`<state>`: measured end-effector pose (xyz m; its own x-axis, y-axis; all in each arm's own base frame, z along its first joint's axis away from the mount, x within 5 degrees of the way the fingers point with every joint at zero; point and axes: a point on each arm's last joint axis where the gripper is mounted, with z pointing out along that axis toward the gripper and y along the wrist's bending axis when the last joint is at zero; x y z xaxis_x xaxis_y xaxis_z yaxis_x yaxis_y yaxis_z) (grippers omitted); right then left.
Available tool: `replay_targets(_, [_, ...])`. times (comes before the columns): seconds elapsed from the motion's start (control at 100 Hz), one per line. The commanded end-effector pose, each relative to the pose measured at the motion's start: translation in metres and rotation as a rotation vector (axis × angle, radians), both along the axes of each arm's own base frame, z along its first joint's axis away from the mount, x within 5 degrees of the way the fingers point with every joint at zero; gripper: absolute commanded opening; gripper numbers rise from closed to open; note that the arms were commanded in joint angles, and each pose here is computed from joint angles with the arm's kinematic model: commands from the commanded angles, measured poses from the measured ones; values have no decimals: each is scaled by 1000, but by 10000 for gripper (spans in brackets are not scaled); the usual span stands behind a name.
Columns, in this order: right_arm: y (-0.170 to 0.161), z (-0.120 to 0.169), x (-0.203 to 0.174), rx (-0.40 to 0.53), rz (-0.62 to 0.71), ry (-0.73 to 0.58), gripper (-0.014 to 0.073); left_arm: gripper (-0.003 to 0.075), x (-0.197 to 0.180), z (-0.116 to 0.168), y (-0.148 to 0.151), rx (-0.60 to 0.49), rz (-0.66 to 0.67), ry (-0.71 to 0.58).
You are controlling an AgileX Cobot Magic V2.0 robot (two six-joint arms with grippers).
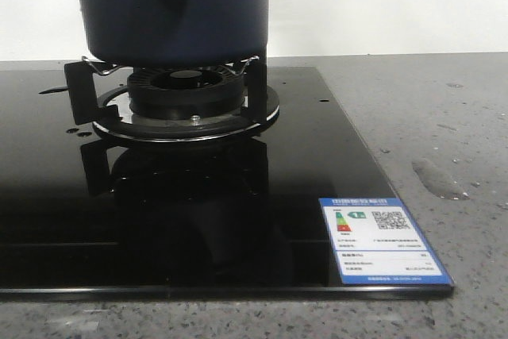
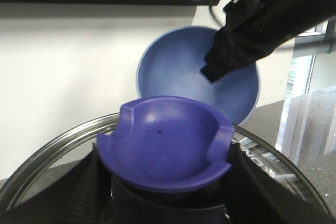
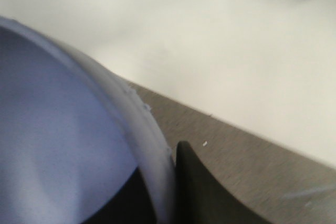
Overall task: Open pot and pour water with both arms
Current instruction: 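Lower the empty bowl back onto the counter with the right gripper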
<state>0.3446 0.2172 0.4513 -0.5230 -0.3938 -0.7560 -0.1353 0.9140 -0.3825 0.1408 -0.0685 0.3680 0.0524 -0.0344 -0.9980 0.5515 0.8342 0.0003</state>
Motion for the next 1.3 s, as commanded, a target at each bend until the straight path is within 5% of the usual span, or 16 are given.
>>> replay_targets(0.0, [-47, 52, -26, 128, -46, -70, -42, 367, 0, 18, -4, -60, -46, -32])
replay_targets(0.05, [-64, 56, -27, 135, -58, -37, -42, 367, 3, 22, -7, -61, -56, -35])
replay_targets(0.26, [-122, 73, -38, 407, -18, 56, -42, 367, 25, 34, -31, -4, -170, -57])
replay_targets(0.42, [-169, 64, -58, 481, -79, 129, -42, 367, 51, 41, -46, -6, -211, -36])
replay_targets(0.62, [-217, 7, -93, 441, -221, 278, -42, 367, 81, 38, -62, -11, -258, 3])
replay_targets(0.74, [-239, -28, -112, 515, -288, 269, -42, 367, 100, 26, -71, 15, -281, 37])
replay_targets(1.03, [-249, -125, -120, 593, -381, 395, -42, 367, 119, 2, -83, 54, -327, 85])
replay_targets(1.29, [-249, -144, -122, 599, -396, 421, -36, 367, 119, 4, -84, 51, -338, 77])
